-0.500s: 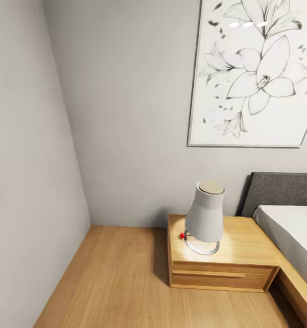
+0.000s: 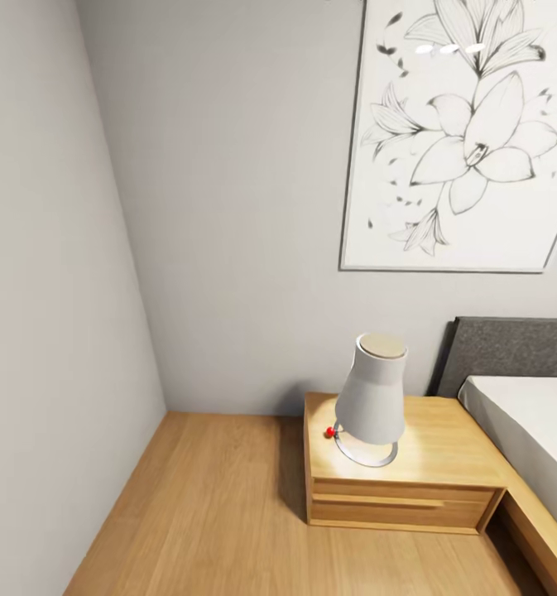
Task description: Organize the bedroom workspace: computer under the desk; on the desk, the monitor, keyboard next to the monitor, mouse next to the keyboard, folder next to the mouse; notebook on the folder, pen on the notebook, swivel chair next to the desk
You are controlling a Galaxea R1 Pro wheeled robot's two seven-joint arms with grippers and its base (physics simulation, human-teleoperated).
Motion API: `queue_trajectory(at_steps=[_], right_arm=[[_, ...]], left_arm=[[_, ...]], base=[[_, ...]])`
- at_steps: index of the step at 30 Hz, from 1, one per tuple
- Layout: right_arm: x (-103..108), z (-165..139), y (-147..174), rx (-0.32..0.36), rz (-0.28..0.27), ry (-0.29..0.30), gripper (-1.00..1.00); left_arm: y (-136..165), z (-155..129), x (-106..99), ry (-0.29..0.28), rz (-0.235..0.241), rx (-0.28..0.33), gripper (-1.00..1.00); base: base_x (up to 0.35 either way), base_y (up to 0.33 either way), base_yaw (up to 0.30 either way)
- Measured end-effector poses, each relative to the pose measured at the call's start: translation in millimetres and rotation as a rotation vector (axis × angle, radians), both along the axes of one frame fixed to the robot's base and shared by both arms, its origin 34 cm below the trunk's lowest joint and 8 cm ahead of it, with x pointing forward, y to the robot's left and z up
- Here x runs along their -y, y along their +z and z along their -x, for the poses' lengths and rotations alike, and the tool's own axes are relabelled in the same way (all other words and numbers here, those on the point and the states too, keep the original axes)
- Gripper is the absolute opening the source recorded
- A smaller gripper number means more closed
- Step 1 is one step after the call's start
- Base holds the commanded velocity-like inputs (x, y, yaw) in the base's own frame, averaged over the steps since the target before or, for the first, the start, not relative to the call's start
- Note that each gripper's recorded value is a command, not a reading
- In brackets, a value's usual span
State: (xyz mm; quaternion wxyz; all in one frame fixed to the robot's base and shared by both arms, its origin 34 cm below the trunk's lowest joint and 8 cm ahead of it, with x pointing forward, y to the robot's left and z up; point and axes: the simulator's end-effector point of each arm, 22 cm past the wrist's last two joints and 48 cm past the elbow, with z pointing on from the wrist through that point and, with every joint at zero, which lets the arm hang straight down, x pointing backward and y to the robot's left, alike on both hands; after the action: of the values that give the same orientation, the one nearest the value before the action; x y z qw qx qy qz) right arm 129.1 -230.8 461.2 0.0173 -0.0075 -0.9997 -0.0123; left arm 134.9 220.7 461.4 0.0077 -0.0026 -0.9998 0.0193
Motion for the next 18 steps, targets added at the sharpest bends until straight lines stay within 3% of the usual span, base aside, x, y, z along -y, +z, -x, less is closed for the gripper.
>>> queue_trajectory(at_steps=[7,16,17,18], right_arm=[[-1,0,11,-0.001,-0.001,0.002,1.00],[-3,-16,25,0.059,-0.005,-0.001,1.00],[-3,-50,30,0.212,-0.003,-0.005,1.00],[-3,-62,34,0.269,-0.003,-0.006,1.00]], left_arm=[[11,0,0,0.000,-0.001,0.000,1.00],[25,0,-2,0.004,-0.005,0.000,1.00],[27,0,-2,0.004,-0.005,0.000,1.00],[28,-1,-3,0.005,-0.005,0.001,1.00]], base=[[0.000,0.000,0.000],[0.000,0.000,0.000],[0.000,0.000,0.000],[0.000,0.000,0.000]])
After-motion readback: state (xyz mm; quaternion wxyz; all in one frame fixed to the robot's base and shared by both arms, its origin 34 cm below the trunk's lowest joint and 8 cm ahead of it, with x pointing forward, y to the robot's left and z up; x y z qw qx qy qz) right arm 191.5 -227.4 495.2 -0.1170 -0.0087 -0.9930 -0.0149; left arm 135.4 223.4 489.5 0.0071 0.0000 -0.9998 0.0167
